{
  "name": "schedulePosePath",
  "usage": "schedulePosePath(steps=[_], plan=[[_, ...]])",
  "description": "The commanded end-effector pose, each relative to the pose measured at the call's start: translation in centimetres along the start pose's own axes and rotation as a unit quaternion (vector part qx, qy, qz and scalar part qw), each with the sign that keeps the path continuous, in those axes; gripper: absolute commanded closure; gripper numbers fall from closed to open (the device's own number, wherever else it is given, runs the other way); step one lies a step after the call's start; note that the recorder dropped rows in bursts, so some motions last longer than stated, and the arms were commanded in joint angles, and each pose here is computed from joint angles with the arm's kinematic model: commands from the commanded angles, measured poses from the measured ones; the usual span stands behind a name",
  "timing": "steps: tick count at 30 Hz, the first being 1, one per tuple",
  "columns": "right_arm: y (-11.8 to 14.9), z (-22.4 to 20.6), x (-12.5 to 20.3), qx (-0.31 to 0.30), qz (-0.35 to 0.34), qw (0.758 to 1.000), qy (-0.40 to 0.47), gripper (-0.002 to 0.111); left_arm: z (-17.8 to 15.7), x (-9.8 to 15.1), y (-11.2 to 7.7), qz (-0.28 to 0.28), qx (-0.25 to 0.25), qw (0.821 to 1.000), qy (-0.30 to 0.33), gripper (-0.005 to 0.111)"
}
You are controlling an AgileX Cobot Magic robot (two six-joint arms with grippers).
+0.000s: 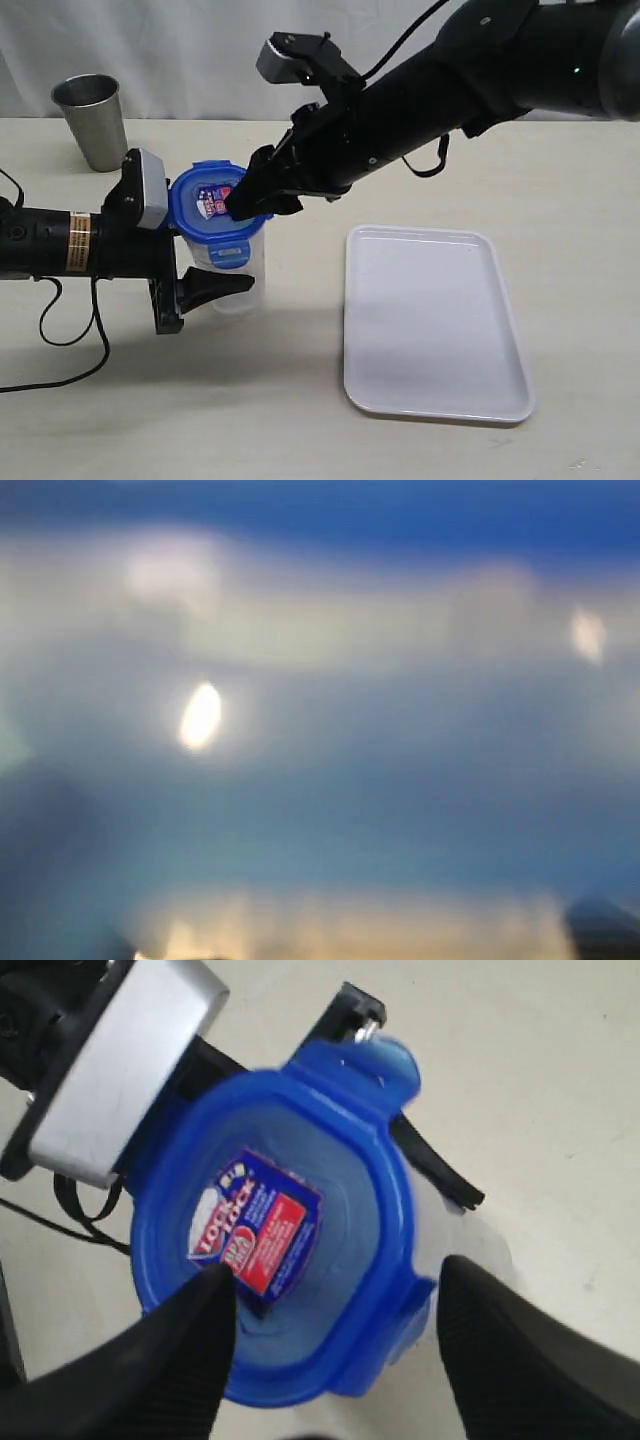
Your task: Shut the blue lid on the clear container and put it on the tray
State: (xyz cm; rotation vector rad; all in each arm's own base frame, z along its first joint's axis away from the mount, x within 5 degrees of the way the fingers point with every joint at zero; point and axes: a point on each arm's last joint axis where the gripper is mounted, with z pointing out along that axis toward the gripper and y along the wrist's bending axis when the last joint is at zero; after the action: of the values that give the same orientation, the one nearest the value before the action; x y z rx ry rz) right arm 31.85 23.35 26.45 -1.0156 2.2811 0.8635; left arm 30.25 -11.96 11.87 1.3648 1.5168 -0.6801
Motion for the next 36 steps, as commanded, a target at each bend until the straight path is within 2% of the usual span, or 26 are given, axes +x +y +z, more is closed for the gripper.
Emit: schedulePosePath(steps=[1,8,12,14,16,21,26,36], plan=[[1.7,-2.7,-0.8,0.013,-0.092,0.996,-0.002,0.051,0.1,-0.6,0.0,0.055,0.000,0.998,-0.014,0.107],[3.4,-5.5,-1.8,0.022,-0.157,0.986,-0.043,0.051,0.1,-0.6,0.0,0.035,0.001,0.999,-0.014,0.107],[6.1,-4.9,-1.0,-0.024,-0.287,0.958,0.002,0.054,0.1,-0.6,0.0,0.035,0.001,0.999,-0.014,0.107],[7.4,-3.9,-0.6,-0.020,-0.333,0.943,0.017,0.058,0.1,-0.6,0.0,0.035,0.001,0.999,-0.014,0.107],[8.6,-2.6,-0.2,0.018,-0.374,0.927,0.037,0.062,0.1,-0.6,0.0,0.032,0.001,0.999,-0.014,0.107],[10.0,-0.7,1.0,0.124,-0.439,0.886,0.089,0.062,0.1,-0.6,0.0,0.024,0.002,1.000,-0.014,0.107],[10.4,-0.2,1.4,0.168,-0.445,0.874,0.098,0.064,0.1,-0.6,0.0,0.024,0.002,1.000,-0.014,0.107],[9.2,3.5,2.7,0.155,-0.448,0.870,0.135,0.065,0.1,-0.7,-0.2,0.026,0.010,0.999,-0.019,0.107]])
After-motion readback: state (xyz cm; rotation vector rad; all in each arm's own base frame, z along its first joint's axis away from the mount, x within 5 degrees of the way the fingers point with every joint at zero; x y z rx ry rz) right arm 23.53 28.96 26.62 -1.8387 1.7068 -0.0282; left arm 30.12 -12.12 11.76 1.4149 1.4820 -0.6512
